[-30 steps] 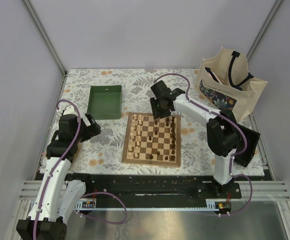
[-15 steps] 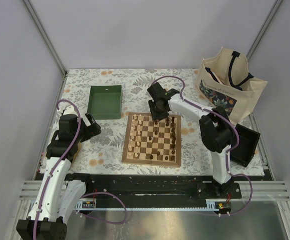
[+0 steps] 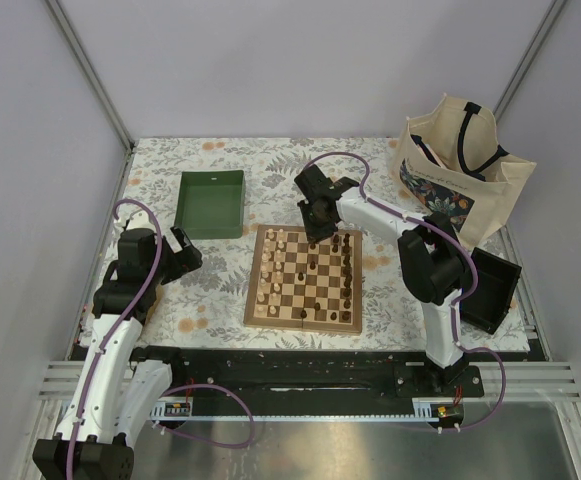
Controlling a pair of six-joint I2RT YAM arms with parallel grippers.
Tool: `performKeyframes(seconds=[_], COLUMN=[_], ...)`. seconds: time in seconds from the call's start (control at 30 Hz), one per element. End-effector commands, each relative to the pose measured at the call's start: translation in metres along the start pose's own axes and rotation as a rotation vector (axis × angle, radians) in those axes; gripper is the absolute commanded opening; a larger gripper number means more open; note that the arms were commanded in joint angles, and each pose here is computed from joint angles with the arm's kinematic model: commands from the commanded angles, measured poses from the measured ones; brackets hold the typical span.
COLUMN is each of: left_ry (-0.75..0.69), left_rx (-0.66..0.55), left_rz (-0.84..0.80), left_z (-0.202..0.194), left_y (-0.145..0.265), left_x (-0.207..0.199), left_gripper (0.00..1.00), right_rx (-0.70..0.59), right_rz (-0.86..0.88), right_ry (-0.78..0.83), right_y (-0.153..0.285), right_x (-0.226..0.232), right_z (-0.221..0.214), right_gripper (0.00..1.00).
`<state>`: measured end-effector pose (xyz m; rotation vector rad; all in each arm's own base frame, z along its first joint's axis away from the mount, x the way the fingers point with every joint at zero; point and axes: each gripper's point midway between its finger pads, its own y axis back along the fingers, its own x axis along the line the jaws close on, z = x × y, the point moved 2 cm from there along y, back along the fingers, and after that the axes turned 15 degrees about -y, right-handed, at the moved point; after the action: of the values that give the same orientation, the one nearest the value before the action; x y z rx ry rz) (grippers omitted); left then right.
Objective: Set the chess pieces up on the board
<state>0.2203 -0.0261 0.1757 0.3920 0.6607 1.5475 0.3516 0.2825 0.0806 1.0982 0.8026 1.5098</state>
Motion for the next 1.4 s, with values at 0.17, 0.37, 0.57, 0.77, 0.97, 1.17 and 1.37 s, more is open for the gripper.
performKeyframes(seconds=[0.17,0.37,0.57,0.77,0.97,1.17,1.37], left_ry=[0.000,0.000,0.000,0.000,0.000,0.000,0.000], left_rx=[-0.066,-0.066,-0.067,-0.069,-0.065,-0.064,-0.066], left_rz=[-0.018,-0.018,-0.018,-0.018,-0.019,-0.025,-0.026], left_z=[0.017,0.017,0.017,0.017,0.017,0.018,0.017], left_y=[0.001,0.001,0.002,0.002,0.001,0.001,0.001], left_x=[-0.003,-0.003,-0.003,-0.004,-0.004,-0.005,-0.005], left_gripper=[0.99,0.99,0.99,0.99,0.99,0.99,0.99], right_rx=[-0.017,-0.011,-0.013,-0.030,-0.065,-0.102,-0.086], right_rz=[0.007,0.006,0.008,0.009,0.018,-0.002,-0.013], right_ry=[0.011,0.010,0.011,0.021,0.027,0.020,0.009], right_y=[0.002,0.000,0.000,0.006,0.033,0.057,0.059], right_x=[0.009,0.008,0.009,0.009,0.003,-0.017,-0.030], right_z=[0.004,0.004,0.004,0.008,0.006,-0.008,-0.024], right_gripper=[0.30,0.33,0.31,0.22,0.19,0.19,0.19])
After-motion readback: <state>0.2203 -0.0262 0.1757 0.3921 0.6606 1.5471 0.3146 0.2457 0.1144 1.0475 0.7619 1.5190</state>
